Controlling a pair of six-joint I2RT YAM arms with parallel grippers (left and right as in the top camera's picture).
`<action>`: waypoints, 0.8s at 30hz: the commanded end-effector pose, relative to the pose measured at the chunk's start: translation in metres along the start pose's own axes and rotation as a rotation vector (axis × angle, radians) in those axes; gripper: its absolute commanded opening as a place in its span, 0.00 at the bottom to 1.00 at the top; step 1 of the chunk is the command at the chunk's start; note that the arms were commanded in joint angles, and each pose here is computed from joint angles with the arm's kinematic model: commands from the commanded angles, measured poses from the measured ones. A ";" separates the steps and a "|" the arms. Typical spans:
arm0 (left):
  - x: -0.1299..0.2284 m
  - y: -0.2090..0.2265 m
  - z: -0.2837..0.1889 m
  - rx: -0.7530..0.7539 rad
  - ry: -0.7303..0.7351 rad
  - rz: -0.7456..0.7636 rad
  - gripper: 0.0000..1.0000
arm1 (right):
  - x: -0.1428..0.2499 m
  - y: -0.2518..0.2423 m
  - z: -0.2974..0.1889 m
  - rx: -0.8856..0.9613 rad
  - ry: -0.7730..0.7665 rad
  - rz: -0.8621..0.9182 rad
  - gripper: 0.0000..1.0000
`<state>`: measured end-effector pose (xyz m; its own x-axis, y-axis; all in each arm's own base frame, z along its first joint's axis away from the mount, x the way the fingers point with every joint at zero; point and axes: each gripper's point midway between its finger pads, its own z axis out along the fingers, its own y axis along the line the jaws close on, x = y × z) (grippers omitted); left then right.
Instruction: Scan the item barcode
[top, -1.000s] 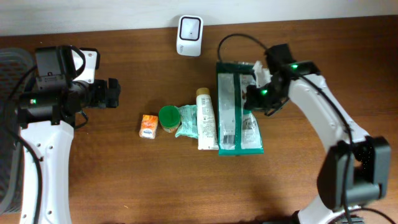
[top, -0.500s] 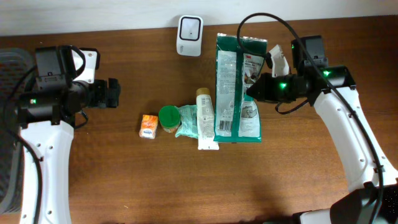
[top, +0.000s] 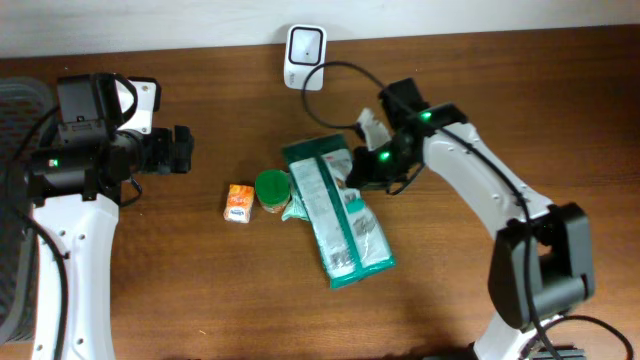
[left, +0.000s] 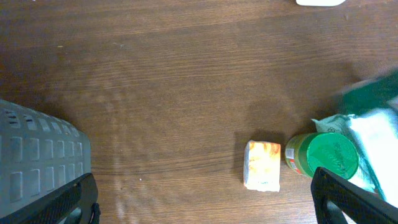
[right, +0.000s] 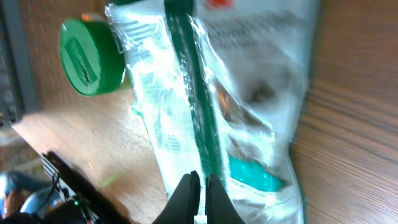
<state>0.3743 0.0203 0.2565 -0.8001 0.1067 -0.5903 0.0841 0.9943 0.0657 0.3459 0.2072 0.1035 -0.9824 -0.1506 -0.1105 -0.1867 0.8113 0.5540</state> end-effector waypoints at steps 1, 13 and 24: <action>-0.003 0.003 -0.003 -0.008 -0.010 0.013 0.99 | -0.003 -0.007 0.010 0.026 0.013 0.010 0.04; -0.003 0.003 -0.003 -0.008 -0.010 0.013 0.99 | 0.012 -0.091 -0.019 -0.085 0.044 -0.069 0.89; -0.003 0.003 -0.003 -0.008 -0.010 0.013 0.99 | 0.064 -0.125 0.030 -0.340 0.116 -0.072 0.91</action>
<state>0.3744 0.0203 0.2566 -0.7999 0.1067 -0.5906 0.0841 0.9943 0.0657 0.3194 0.1134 0.0293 -0.9660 -0.2418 -0.0917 -0.2200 0.5818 0.7830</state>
